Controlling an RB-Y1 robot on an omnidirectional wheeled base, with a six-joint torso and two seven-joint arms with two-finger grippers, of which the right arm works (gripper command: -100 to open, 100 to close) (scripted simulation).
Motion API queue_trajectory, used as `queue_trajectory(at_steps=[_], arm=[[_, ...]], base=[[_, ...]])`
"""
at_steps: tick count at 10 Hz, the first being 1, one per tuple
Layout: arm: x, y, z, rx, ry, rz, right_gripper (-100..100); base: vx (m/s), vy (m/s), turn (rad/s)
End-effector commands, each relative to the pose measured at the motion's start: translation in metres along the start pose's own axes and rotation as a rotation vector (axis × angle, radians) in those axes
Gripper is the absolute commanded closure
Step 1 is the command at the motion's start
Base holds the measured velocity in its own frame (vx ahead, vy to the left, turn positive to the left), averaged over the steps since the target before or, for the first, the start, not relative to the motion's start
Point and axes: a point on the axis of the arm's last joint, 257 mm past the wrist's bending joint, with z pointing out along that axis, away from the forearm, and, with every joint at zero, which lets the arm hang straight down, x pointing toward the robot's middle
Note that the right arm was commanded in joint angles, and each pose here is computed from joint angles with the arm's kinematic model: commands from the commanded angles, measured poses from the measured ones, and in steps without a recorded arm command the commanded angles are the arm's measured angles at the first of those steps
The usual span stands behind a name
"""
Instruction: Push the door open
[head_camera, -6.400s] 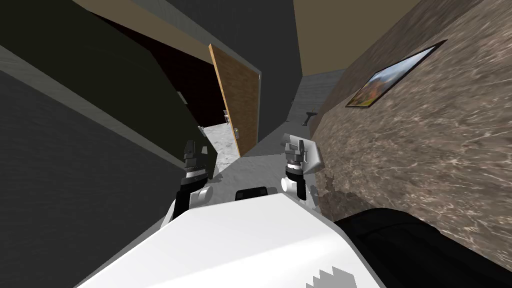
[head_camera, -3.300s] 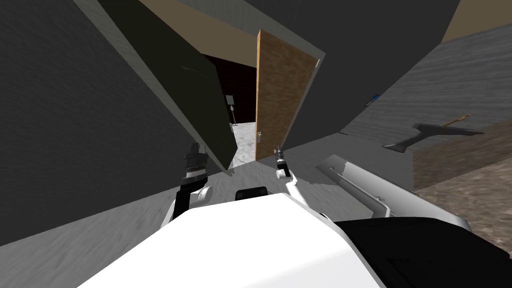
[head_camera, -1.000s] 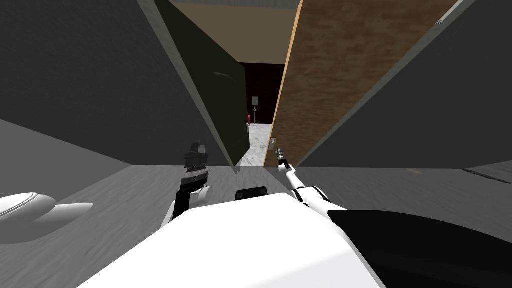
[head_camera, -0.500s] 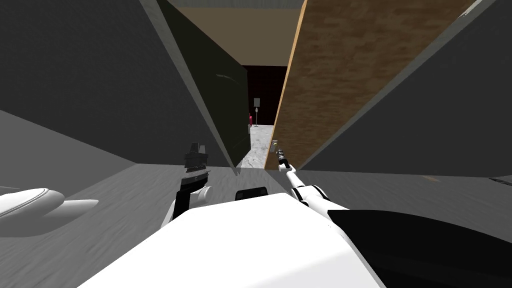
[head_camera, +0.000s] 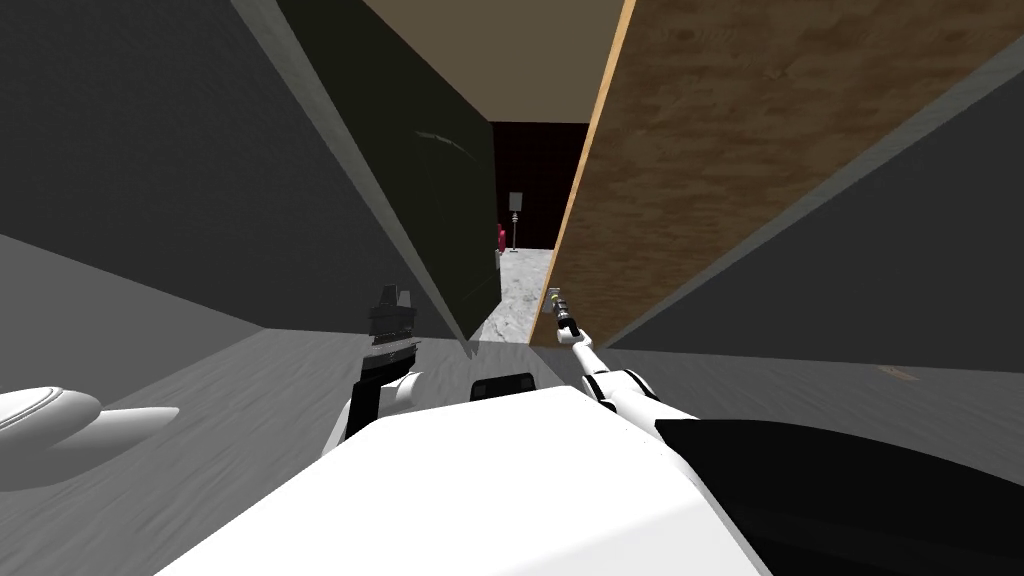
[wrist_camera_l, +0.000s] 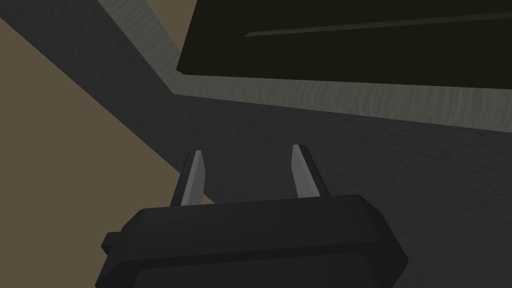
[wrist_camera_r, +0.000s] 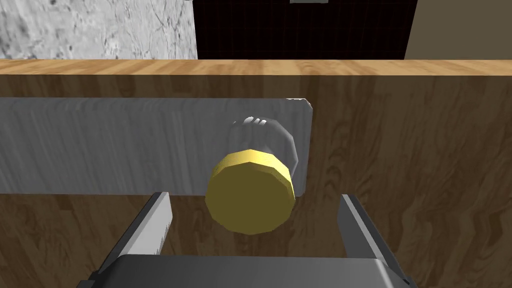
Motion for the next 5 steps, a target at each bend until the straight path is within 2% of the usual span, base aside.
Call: queue_trajectory(at_steps=[1, 2, 3, 5], arm=[[-0.0011, -0.0004, 0.0002, 0.001, -0.004, 0.000, -100], [-0.0007, -0.0002, 0.0001, 0.000, -0.002, 0.000, -100], [-0.0007, -0.0002, 0.0001, 0.000, -0.002, 0.000, 100], [-0.0007, -0.0002, 0.0001, 0.000, -0.002, 0.000, 100]], base=[[0.179, -0.051, 0.020], [0.083, -0.020, 0.006], [-0.010, 0.000, -0.003], [-0.018, 0.001, 0.008]])
